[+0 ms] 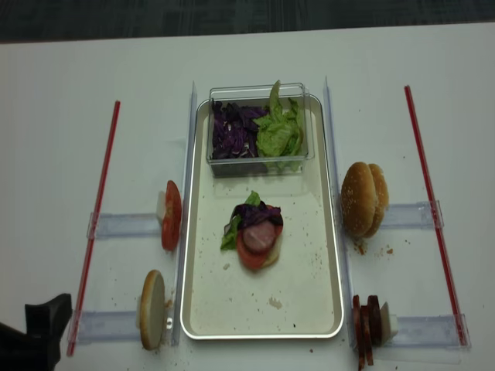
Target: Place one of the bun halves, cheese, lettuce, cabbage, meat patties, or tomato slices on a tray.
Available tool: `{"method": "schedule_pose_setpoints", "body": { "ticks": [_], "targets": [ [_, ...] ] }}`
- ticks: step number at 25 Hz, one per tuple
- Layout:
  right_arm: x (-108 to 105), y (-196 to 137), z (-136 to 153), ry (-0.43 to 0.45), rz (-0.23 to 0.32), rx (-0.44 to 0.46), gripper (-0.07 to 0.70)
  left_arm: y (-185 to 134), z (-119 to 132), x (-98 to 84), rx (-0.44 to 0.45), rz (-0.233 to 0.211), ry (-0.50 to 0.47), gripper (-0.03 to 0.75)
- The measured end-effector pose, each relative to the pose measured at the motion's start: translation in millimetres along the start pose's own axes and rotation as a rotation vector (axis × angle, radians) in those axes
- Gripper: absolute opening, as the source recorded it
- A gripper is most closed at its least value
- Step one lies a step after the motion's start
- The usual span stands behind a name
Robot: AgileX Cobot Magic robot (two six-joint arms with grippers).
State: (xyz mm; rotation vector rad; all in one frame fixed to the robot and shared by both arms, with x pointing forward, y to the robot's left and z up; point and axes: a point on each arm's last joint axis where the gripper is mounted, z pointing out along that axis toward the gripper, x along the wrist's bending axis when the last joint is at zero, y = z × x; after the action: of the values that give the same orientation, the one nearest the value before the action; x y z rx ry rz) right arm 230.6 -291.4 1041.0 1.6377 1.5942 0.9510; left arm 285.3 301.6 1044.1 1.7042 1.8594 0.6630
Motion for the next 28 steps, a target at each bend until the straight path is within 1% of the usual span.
{"method": "schedule_pose_setpoints", "body": {
  "ticks": [4, 7, 14, 22, 28],
  "targets": [
    [0.0, 0.0, 0.0, 0.0, 0.0, 0.0, 0.068, -11.6, -9.0, 2.0, -0.006, 0.007, 0.014, 0.639],
    [0.0, 0.0, 0.0, 0.0, 0.0, 0.0, 0.068, -20.3, -13.5, 4.0, -0.032, 0.013, 0.028, 0.639],
    [0.0, 0.0, 0.0, 0.0, 0.0, 0.0, 0.068, -32.8, -26.4, 4.9, -0.147, 0.009, 0.022, 0.639],
    [0.0, 0.0, 0.0, 0.0, 0.0, 0.0, 0.068, -43.6, -35.2, 5.9, -0.234, 0.003, 0.019, 0.639],
    [0.0, 0.0, 0.0, 0.0, 0.0, 0.0, 0.068, -45.2, -36.3, 6.2, -0.245, 0.004, 0.02, 0.639]
  ]
}}
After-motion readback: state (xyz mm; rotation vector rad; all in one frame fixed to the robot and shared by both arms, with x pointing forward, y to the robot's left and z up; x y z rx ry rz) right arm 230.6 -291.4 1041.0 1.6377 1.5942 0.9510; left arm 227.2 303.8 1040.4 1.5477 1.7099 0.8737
